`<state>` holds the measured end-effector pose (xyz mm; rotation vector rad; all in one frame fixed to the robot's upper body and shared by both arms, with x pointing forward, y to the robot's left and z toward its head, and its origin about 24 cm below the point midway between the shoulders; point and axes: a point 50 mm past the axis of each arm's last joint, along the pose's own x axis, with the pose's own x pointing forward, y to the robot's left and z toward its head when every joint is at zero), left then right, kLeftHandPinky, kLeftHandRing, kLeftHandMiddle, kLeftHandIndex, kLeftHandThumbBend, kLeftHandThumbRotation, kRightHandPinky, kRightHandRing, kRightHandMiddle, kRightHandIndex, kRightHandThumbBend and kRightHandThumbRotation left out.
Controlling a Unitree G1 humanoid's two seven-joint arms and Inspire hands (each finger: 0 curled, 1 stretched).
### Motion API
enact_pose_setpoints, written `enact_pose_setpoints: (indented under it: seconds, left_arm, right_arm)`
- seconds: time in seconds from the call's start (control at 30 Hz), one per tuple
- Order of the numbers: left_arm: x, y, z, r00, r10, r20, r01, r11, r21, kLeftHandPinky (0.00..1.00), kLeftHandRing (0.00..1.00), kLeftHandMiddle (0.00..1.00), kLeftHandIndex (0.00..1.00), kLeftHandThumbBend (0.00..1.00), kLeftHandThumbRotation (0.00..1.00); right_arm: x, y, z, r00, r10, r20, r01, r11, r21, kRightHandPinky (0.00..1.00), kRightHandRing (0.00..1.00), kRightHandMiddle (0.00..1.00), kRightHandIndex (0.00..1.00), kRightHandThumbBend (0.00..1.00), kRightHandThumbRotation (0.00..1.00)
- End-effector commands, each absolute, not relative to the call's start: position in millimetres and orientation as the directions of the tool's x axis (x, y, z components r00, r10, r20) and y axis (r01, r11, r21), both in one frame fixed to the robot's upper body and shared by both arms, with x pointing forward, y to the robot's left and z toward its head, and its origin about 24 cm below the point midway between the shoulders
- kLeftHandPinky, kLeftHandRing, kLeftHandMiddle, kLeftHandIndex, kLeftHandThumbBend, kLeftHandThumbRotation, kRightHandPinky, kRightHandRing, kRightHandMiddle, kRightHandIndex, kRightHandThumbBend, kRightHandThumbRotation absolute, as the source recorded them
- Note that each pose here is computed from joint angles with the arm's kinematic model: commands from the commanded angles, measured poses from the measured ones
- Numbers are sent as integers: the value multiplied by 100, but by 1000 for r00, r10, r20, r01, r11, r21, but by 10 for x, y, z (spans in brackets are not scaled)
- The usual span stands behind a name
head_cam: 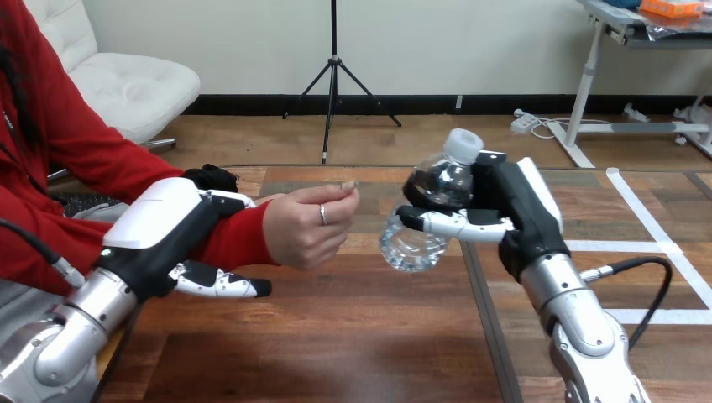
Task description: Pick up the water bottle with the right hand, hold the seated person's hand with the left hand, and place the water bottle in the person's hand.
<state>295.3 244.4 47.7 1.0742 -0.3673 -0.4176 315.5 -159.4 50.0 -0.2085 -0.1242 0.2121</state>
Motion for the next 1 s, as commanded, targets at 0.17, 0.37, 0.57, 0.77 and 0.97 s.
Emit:
enact_pose_setpoints:
  seconds: [0.17,0.37,0.57,0.77,0.97]
  left_arm:
    - [2995,2200,525,814,-564,139,156,443,883,40,46,52,54,77,25]
    - [2995,2198,533,811,-569,137,159,440,884,40,47,53,55,77,25]
    - [2994,2186,532,807,-575,132,170,442,881,40,46,52,54,77,23]
    - [2996,2164,532,802,-584,126,182,439,880,39,45,51,53,75,20]
    - [2994,2131,531,796,-590,134,183,447,876,35,42,49,50,74,17]
  right_arm:
    - [3293,-1543,843,945,231,230,-176,955,-238,24,28,40,40,82,0]
    - [3288,-1548,840,944,235,231,-181,956,-232,24,28,39,41,82,0]
    - [3282,-1550,845,943,238,234,-182,955,-236,23,28,39,41,82,0]
    - [3281,-1545,853,940,243,240,-186,953,-238,24,28,39,41,82,0]
    - [3280,-1536,866,938,245,245,-187,953,-237,24,28,39,41,82,0]
